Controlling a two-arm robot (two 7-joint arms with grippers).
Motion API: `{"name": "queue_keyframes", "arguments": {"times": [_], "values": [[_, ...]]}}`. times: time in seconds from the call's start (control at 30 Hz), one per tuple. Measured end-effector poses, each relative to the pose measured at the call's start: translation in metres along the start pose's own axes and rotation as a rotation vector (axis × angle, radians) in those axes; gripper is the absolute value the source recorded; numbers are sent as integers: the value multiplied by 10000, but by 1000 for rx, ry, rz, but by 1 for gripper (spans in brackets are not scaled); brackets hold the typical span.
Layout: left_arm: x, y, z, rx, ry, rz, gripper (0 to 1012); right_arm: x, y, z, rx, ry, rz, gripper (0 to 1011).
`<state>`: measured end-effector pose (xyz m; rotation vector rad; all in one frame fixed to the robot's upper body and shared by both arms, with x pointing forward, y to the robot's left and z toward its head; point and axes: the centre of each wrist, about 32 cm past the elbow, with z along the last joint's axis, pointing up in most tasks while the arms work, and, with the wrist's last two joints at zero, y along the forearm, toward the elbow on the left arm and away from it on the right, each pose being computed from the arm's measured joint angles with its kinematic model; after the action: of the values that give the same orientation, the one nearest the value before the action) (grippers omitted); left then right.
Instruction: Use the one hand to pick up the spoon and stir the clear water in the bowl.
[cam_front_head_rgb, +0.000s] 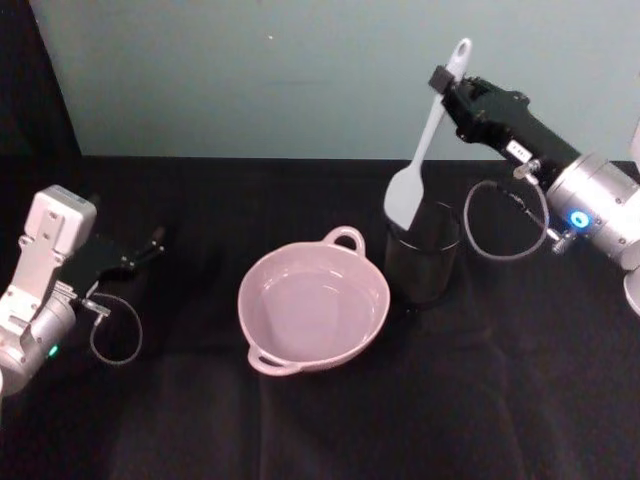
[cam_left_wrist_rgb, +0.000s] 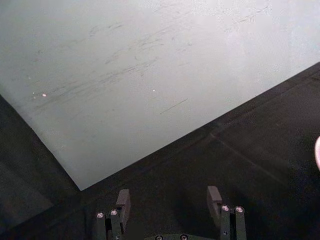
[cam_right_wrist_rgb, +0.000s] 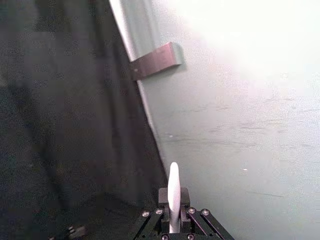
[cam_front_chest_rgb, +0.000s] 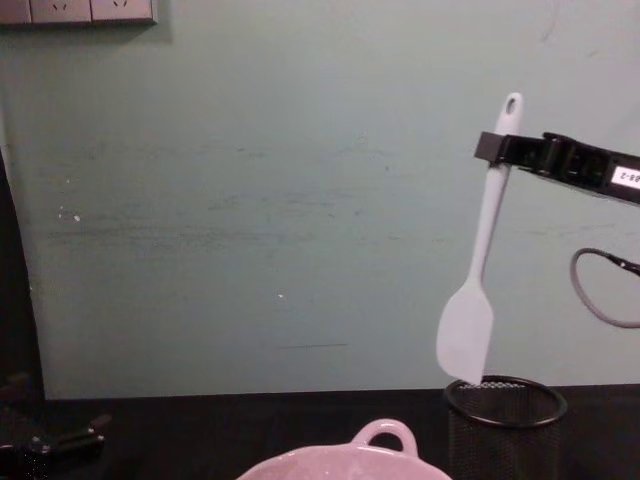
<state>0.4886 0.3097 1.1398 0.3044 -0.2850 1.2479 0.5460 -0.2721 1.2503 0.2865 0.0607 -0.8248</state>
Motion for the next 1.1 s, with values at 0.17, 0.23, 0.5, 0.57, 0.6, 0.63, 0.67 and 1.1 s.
{"name": "queue_keyframes", "arguments": {"times": [0.17,0.23,0.5,0.57,0.6,0.63,0.67,1.1], "values": [[0,0,0,0,0,0,1011,89,13,4,6,4,-47,116],[0,0,0,0,0,0,1011,134,33,-11,7,8,-71,114],[0,0,0,0,0,0,1011,241,110,-110,-3,21,-123,116],[0,0,0,0,0,0,1011,258,123,-149,-11,24,-132,114],[0,0,0,0,0,0,1011,261,125,-161,-13,25,-134,116],[0,0,0,0,0,0,1011,262,127,-179,-16,27,-137,116],[0,0,0,0,0,0,1011,263,127,-190,-18,28,-138,116],[0,0,0,0,0,0,1011,277,45,-390,-26,55,-182,114]]}}
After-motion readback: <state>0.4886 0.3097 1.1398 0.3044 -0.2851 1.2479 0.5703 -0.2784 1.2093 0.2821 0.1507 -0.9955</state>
